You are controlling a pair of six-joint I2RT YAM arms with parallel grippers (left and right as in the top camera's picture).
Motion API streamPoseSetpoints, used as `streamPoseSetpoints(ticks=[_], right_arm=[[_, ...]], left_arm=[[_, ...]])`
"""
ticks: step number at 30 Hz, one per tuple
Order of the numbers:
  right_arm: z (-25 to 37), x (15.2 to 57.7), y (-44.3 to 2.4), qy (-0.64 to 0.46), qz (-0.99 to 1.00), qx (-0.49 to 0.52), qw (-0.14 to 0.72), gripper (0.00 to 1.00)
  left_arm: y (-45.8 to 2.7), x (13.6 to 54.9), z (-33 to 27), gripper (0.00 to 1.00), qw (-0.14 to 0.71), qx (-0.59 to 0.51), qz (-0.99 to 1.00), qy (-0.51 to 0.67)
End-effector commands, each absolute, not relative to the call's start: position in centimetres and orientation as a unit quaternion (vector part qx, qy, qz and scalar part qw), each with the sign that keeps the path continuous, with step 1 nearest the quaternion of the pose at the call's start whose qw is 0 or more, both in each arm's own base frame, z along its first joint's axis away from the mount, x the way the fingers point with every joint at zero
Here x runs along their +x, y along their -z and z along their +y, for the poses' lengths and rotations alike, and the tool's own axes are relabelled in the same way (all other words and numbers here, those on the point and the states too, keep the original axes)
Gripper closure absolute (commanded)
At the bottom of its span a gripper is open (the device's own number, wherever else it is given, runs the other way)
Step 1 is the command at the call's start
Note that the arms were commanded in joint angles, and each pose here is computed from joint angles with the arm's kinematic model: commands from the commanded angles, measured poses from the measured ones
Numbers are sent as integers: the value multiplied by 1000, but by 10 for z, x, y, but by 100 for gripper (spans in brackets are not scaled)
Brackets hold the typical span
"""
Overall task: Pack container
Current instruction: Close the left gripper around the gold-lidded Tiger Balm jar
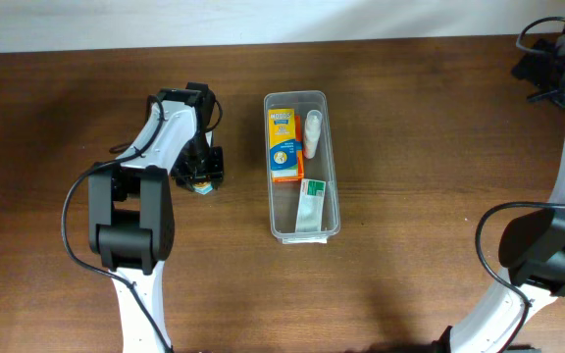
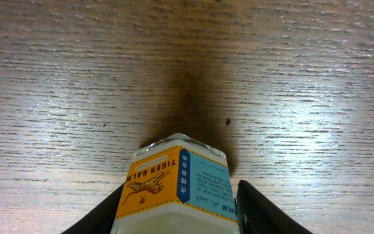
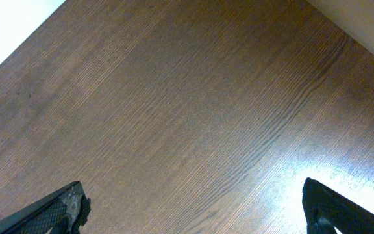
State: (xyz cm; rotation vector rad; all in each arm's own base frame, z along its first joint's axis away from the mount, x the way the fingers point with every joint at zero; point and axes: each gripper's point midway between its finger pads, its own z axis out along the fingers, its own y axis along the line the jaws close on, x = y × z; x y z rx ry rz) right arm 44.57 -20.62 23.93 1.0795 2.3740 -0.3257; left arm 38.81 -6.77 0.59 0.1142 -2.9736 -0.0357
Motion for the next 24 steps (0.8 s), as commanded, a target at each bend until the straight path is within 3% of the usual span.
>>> streamPoseSetpoints(ticks=[1,6,24], right_arm=[[-207,446,-238,125,873,397,253,2],[-207,446,-238,125,873,397,253,2],[-207,446,-238,125,873,397,253,2]], left_arm=[[-10,387,-65,51,80,42,-996,13],[-11,383,-64,57,88,42,-995,15],[-24,387,-65,59,87,42,-995,15]])
